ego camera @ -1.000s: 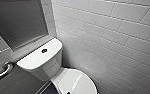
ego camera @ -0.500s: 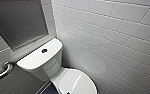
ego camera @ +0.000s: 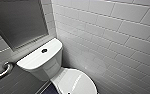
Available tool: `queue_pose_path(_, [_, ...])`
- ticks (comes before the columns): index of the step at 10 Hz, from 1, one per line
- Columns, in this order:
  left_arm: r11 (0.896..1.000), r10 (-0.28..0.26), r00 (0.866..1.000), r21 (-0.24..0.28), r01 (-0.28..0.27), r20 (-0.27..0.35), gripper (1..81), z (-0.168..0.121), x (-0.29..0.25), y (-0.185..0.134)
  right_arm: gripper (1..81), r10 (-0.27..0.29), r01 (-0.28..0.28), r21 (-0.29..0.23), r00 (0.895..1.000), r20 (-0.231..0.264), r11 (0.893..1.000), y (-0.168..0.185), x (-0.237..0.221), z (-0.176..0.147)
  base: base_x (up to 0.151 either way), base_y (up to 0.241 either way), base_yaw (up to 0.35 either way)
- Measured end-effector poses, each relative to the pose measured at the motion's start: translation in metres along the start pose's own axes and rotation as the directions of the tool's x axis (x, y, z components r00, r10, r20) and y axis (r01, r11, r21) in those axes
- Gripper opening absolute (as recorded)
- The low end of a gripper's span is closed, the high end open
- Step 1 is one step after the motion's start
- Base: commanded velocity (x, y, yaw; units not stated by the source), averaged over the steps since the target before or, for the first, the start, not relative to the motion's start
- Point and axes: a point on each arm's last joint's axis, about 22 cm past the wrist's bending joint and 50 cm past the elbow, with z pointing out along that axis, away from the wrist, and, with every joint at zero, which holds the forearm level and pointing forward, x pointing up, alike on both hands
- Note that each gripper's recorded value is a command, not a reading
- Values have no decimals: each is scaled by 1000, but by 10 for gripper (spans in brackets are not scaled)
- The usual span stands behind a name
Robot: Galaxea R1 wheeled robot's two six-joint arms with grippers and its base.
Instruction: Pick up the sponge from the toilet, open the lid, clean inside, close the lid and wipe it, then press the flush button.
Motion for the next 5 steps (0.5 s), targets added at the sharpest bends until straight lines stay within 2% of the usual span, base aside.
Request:
queue_pose_path(3, [999, 37, 999, -18, -37, -2, 811, -4, -2, 1, 10, -3, 3, 3, 1000, -5, 1000, -2, 4, 1, 0, 0, 0])
queue_pose_path(5, [999, 40, 999, -27, -40, -11, 811, -14, 3, 0, 10, -2, 2, 4, 1000, -4, 1000, -3, 4, 1, 0, 0, 0])
